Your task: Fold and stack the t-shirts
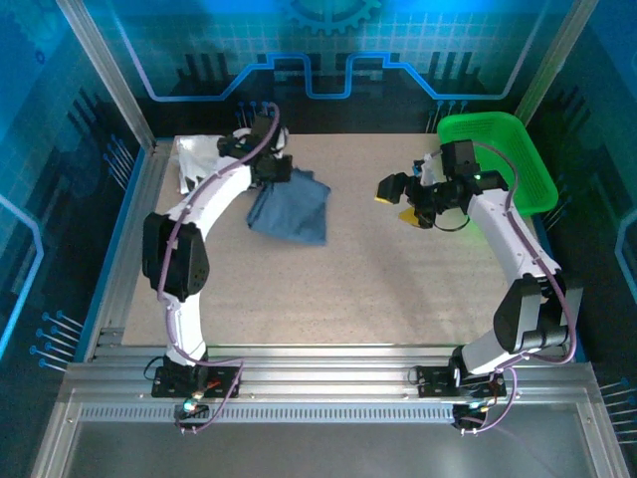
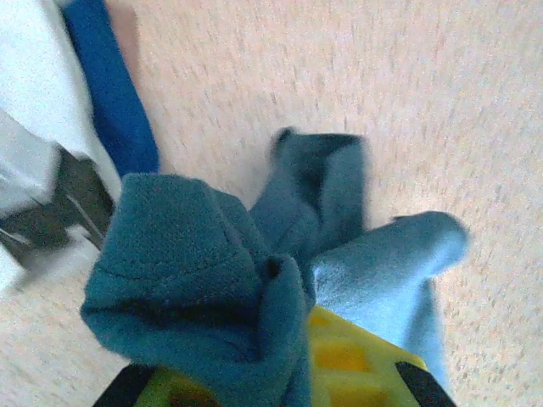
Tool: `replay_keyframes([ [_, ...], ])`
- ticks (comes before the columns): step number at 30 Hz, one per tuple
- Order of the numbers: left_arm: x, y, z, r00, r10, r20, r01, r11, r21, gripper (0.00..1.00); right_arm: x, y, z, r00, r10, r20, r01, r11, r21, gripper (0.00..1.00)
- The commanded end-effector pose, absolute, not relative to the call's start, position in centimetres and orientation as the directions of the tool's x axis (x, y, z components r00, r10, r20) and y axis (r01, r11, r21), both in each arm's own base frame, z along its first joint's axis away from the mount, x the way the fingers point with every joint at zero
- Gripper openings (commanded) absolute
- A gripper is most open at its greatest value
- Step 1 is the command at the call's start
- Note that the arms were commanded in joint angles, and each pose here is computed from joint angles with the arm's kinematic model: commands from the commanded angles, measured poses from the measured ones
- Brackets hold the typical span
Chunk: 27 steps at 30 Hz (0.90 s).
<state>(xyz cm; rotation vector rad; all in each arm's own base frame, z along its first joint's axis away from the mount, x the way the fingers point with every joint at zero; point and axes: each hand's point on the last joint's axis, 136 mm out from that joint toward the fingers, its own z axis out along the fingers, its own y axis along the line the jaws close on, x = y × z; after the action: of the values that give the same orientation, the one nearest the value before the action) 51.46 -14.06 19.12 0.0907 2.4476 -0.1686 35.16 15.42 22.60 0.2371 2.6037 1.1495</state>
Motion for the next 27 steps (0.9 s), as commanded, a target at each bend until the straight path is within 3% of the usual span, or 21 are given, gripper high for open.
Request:
replay_keyframes([
  [1,52.9,-15.3,24.4,-0.676,0.075,-0.733,0.25,0.959,-0.132,0.0,35.9,15.5,24.9,-0.933,0.253,-0.255,-0.033,0.648,0.761,1.0],
  [15,56.9,-14.3,33.2,-0.56,0.045,-0.827,0.317,0.934,-0.164,0.0,37.1,15.8,24.6,-0.943,0.241,-0.231,-0.021,0.647,0.763,1.0],
  [27,58.4,-9.5,35.1,-0.525,-0.058,-0.849,0.258,0.94,-0.224,0.0,38.2,16.2,24.2,-0.951,0.229,-0.207,-0.009,0.647,0.762,1.0],
])
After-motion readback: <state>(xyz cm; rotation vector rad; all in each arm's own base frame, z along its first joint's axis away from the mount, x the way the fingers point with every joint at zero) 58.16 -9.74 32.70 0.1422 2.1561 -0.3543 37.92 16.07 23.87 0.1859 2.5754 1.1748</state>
